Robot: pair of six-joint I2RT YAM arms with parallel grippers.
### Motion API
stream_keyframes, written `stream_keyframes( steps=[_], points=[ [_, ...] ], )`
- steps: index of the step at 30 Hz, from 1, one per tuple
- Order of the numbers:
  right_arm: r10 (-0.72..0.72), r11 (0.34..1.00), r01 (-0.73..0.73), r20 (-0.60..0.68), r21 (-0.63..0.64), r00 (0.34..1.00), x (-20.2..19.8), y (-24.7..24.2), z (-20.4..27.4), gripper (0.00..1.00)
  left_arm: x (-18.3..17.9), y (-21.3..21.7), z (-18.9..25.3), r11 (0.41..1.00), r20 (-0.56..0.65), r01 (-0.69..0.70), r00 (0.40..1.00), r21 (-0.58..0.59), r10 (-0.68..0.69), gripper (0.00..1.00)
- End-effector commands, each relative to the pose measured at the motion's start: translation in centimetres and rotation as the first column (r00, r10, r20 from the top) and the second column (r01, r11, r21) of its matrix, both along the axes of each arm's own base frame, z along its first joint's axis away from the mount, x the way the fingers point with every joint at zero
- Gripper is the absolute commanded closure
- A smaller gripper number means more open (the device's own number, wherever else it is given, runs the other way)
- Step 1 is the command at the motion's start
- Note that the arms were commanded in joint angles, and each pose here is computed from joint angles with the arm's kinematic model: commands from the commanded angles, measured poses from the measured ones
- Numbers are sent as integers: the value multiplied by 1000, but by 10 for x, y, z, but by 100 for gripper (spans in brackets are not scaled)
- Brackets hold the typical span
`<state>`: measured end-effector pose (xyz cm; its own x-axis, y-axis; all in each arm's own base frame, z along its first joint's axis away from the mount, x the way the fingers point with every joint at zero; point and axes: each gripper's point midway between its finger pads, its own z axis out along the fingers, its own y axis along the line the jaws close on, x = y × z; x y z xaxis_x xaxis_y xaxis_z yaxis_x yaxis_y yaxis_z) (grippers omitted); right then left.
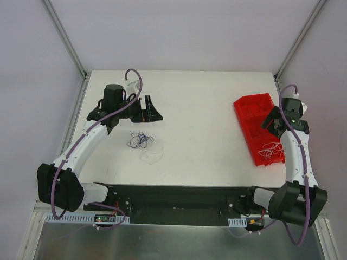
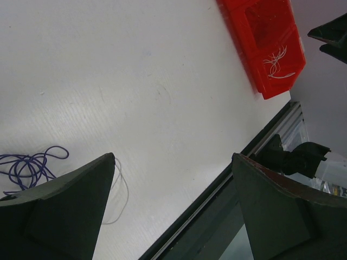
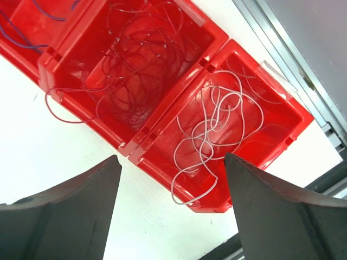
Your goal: Untangle the cables
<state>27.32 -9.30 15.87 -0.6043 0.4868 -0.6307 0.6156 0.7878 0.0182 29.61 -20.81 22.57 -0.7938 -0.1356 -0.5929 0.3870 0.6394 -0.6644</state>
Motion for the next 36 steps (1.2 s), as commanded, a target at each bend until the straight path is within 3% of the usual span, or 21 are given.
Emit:
stream_keyframes(
  steps=[1, 5, 8, 11, 14, 19, 24, 29, 33, 36],
  points=[
    [39, 997, -37, 23, -74, 999, 1, 3, 28, 20, 4, 0, -3, 1000, 17, -1, 1000, 5, 0, 12],
    [228, 974, -227, 32, -27, 973, 14, 53, 24, 20, 6, 2, -6, 1000, 16, -16, 1000, 16, 15, 12],
    [463, 882, -467, 69, 59, 884, 29, 126, 11, 20, 11, 10, -13, 995, 7, -81, 997, 51, 81, 12],
    [649, 712, -670, 167, 210, 742, 36, 221, -8, 21, 17, 25, -24, 975, -19, -195, 980, 104, 198, 13],
    [762, 552, -797, 242, 243, 601, 41, 315, -21, 22, 14, 43, -43, 944, -83, -302, 946, 133, 314, 14],
    [891, 256, -922, 298, 291, 342, 20, 443, -48, 23, -11, 86, -93, 866, -265, -477, 825, 149, 500, 15],
    [942, -39, -985, 336, 171, 21, 0, 494, -69, 23, -34, 84, -118, 899, -369, -413, 821, 144, 436, 18],
    [934, -233, -971, 289, 54, -208, -19, 512, -76, 23, -36, 90, -141, 885, -434, -409, 772, 222, 465, 15],
    [931, -303, -953, 224, 27, -289, -32, 525, -81, 23, -24, 88, -153, 879, -506, -409, 719, 247, 477, 15],
    [939, -282, -959, 209, 13, -273, -30, 529, -90, 25, -14, 85, -160, 873, -551, -413, 679, 259, 484, 17]
  ],
)
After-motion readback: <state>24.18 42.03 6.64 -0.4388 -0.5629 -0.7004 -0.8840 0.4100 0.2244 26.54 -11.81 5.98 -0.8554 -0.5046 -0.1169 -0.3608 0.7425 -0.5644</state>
